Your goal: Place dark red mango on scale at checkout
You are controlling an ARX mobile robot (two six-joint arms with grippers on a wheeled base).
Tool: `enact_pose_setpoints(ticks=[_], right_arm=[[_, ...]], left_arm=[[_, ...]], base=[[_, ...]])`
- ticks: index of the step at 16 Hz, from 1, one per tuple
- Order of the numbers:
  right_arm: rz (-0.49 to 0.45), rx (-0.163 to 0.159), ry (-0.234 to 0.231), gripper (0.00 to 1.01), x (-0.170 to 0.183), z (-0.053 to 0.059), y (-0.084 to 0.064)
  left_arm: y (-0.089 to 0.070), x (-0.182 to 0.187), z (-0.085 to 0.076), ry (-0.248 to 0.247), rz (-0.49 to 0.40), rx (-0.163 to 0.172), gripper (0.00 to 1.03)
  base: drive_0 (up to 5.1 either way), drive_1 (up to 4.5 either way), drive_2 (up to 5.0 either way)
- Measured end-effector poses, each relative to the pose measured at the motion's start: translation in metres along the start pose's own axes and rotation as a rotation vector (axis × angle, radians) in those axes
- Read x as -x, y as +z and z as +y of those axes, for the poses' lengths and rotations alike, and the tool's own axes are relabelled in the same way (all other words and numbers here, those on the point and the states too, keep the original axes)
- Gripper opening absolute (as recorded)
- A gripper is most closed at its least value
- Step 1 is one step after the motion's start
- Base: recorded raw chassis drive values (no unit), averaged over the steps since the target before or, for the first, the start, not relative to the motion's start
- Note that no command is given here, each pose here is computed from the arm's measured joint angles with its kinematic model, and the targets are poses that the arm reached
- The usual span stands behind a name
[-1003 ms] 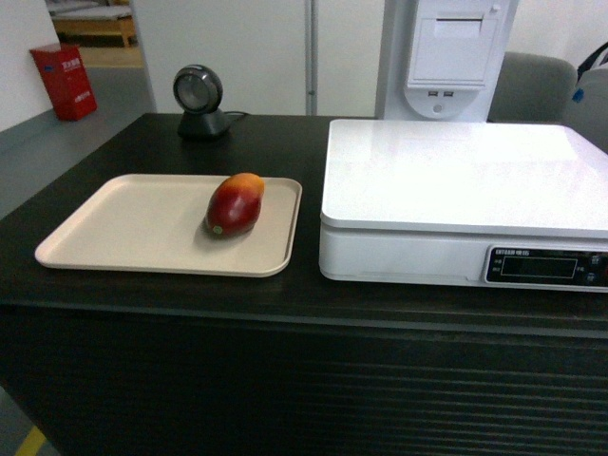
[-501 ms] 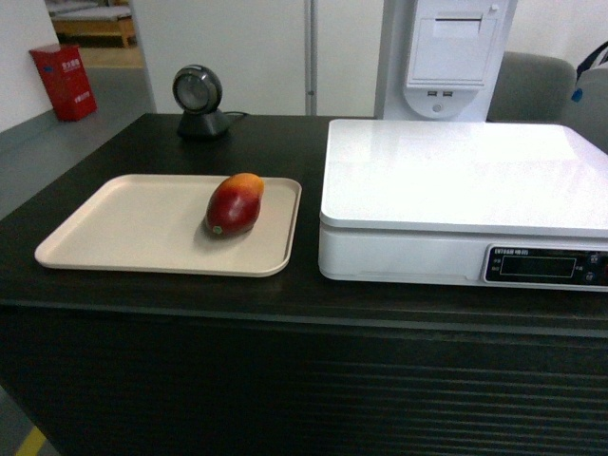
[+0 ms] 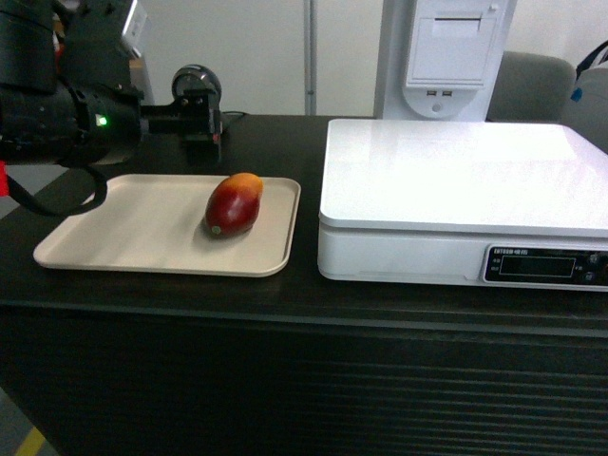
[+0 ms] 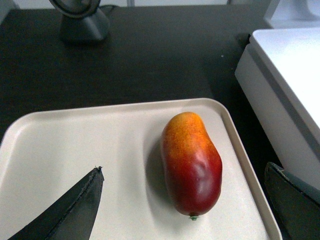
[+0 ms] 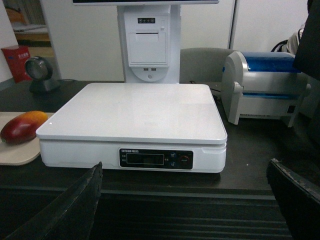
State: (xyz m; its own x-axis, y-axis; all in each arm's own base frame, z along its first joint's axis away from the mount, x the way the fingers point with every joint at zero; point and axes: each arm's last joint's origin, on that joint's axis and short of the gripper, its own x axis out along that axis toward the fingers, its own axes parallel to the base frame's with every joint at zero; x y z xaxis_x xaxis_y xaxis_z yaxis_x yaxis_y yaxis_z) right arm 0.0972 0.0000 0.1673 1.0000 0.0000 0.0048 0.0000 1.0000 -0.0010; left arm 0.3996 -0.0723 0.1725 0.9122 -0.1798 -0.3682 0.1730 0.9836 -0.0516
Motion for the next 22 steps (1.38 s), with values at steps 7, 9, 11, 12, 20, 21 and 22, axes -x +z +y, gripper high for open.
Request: enact_pose_setpoints(ticks=[7,9,11,12,20,21,22], right_arm=[[0.000,0.000,0.000,0.98,0.000,0.000,0.000],[0.000,0.000,0.000,0.98,0.000,0.000,0.000],[0.000,0.000,0.000,0.98,0.000,0.000,0.000],[0.000,0.000,0.000,0.98,0.000,0.000,0.000],[0.000,0.000,0.000,0.98,0.000,0.000,0.000],[0.000,0.000,0.000,0.98,0.000,0.000,0.000],[0.000,0.000,0.000,0.98,0.000,0.000,0.000]], left_arm=[[0.013,-0.065,0.005,-0.061,0.122,0.044,0.98],[0.008,-0.078,-0.001,-0.095,0.171,0.071,0.98],[0.001,-0.088,-0.006,-0.111,0.216,0.068,0.98],[0.001,-0.091,-0.006,-0.105,0.224,0.063,0.98],[-0.026,-0.112,-0.018,-0.101,0.334,-0.031,0.98],[-0.029,-0.115,-0.019,-0.089,0.341,-0.054,0.98],[-0.032,-0.118,-0.019,-0.073,0.352,-0.077,0.98]], base=[[0.0,0.00,0.0],[0.0,0.00,0.0],[0.0,0.00,0.0],[0.0,0.00,0.0],[0.0,0.00,0.0],[0.0,0.00,0.0],[0.0,0.00,0.0]])
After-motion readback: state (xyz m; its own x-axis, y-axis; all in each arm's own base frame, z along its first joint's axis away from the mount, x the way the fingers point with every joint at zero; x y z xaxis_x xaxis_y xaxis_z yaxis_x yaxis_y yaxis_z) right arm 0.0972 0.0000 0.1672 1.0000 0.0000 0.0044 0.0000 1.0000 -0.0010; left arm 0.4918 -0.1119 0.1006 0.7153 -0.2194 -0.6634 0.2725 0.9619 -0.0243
